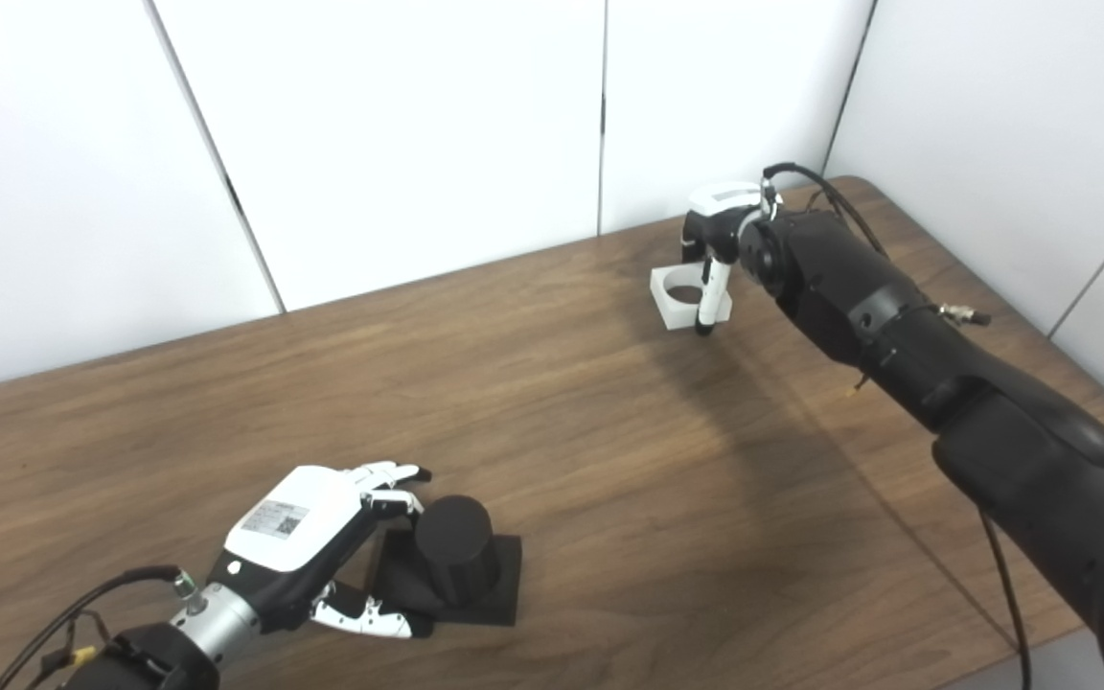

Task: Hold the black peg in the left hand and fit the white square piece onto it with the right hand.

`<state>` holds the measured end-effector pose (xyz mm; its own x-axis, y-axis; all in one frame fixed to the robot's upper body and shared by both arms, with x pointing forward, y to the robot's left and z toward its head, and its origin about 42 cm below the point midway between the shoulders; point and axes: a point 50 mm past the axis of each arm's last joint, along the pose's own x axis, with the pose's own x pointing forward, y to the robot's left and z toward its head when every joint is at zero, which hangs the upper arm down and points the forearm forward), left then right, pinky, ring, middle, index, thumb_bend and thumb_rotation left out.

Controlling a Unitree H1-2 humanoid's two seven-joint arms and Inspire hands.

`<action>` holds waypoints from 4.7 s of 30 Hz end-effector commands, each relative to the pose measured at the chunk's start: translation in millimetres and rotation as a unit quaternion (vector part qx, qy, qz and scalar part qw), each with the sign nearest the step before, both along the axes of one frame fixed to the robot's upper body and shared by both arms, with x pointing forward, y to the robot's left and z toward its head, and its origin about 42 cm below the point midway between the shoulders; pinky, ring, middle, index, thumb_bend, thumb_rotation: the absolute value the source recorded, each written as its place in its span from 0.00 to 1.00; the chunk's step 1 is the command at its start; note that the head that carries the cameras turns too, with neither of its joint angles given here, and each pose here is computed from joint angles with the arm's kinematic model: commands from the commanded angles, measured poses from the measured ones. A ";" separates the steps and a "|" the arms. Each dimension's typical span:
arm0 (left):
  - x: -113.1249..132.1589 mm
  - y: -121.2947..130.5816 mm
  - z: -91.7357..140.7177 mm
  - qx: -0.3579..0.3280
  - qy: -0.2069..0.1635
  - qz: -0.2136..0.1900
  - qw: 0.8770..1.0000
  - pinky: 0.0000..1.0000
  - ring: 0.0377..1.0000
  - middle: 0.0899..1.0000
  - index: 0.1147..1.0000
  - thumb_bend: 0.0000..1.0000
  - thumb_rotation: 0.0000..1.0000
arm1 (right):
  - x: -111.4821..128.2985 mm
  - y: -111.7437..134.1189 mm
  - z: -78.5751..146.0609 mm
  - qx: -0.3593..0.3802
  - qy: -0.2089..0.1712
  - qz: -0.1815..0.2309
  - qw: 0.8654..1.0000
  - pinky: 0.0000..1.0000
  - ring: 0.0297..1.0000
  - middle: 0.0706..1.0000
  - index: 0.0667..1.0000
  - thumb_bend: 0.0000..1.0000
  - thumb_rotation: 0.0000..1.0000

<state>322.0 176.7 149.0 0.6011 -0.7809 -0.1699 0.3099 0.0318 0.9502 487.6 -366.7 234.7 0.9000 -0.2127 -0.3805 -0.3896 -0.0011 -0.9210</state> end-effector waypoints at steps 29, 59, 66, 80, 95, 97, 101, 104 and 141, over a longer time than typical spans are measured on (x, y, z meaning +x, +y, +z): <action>-7.5 8.1 -34.5 0.101 0.062 -0.007 0.993 0.79 0.90 0.90 0.43 0.52 0.07 | -43.1 25.5 63.9 0.033 -0.128 0.146 0.980 0.88 0.86 0.78 0.44 0.52 0.13; 5.0 -24.0 -32.0 0.097 0.056 0.002 0.994 0.77 0.92 0.92 0.43 0.52 0.07 | -90.5 96.5 120.3 0.135 -0.145 0.323 0.926 0.80 0.86 0.80 0.44 0.52 0.13; 5.8 -22.6 -31.3 0.103 0.057 0.006 0.993 0.78 0.92 0.91 0.43 0.52 0.07 | -110.1 117.7 121.7 0.148 -0.138 0.367 0.908 0.76 0.86 0.79 0.44 0.52 0.13; 7.6 -23.2 -32.9 0.099 0.057 0.005 0.993 0.77 0.92 0.91 0.43 0.52 0.07 | -140.7 143.9 122.6 0.144 -0.122 0.417 0.889 0.80 0.85 0.79 0.44 0.52 0.13; 7.7 -23.4 -30.9 0.098 0.056 0.008 0.994 0.78 0.92 0.91 0.43 0.52 0.07 | -152.0 159.4 112.0 0.147 -0.096 0.459 0.871 0.77 0.83 0.76 0.44 0.52 0.13; 7.4 -23.4 -30.2 0.100 0.055 0.009 0.993 0.78 0.92 0.90 0.43 0.52 0.07 | -152.8 161.0 110.7 0.147 -0.093 0.459 0.871 0.77 0.83 0.76 0.44 0.52 0.13; 6.9 -23.7 -29.4 0.099 0.055 0.009 0.993 0.79 0.92 0.91 0.43 0.52 0.07 | -155.2 164.4 108.9 0.145 -0.085 0.464 0.870 0.77 0.83 0.76 0.44 0.52 0.13; 6.7 -24.1 -29.1 0.096 0.054 0.007 0.994 0.78 0.92 0.90 0.43 0.52 0.07 | -157.3 166.2 106.5 0.149 -0.079 0.465 0.869 0.77 0.83 0.76 0.44 0.52 0.13; 6.2 -30.7 -29.8 0.083 0.061 0.009 0.995 0.79 0.94 0.92 0.42 0.52 0.07 | -154.9 184.2 89.1 0.187 -0.064 0.465 0.863 0.80 0.84 0.78 0.44 0.52 0.13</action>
